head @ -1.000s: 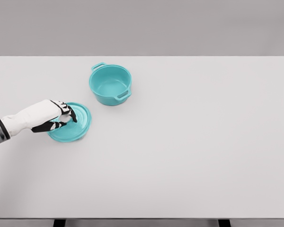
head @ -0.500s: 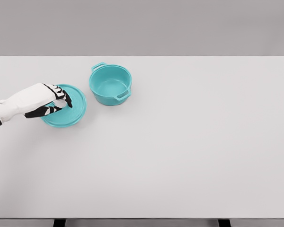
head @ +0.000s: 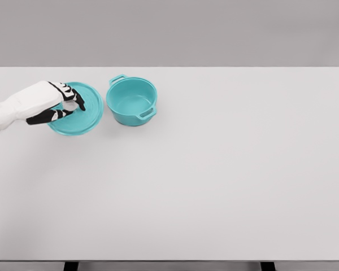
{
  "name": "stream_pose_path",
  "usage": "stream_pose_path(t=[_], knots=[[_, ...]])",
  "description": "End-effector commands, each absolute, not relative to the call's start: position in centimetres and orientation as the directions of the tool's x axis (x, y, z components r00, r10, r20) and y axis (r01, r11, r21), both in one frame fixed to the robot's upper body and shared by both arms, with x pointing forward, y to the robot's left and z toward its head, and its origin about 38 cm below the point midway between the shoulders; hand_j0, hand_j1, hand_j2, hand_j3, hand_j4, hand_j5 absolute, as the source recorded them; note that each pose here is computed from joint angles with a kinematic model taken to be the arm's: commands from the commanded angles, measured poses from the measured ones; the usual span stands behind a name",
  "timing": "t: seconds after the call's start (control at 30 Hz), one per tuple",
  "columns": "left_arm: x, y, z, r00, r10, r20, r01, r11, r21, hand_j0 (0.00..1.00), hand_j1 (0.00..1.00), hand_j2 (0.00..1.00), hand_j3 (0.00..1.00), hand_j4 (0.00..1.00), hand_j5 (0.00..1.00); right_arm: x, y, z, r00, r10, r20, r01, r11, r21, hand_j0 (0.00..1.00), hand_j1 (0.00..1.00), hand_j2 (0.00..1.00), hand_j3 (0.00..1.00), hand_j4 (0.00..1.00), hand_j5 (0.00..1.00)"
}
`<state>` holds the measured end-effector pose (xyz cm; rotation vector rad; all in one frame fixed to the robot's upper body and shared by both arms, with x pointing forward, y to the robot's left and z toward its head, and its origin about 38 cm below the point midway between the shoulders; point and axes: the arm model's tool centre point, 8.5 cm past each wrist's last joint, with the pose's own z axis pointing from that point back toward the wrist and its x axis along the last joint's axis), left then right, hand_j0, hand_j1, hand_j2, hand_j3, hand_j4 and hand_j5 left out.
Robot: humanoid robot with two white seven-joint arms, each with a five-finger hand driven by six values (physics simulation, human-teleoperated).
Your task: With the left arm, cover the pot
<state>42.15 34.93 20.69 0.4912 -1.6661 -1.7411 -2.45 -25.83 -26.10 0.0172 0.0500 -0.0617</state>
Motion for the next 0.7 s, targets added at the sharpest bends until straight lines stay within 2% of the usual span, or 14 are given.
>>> stream_pose_path(t=[0.0,0.67], knots=[[42.3,34.9,20.9,-0.703,-0.685,0.189,0.206,0.058,0.977,0.51,0.51,0.51,0.51,0.51,0.51,-2.4,-25.8,-26.1,0.997,-0.061,-0.050,0.062,0.998,0.016,1.00,1.00,1.00,1.00,1.00,1.00],[45.3,31.0,19.6,-0.709,-0.659,0.248,0.202,0.148,0.968,0.51,0.51,0.51,0.51,0.51,0.51,-2.5,-25.8,-26.1,0.997,-0.061,-0.051,0.062,0.998,0.016,1.00,1.00,1.00,1.00,1.00,1.00]])
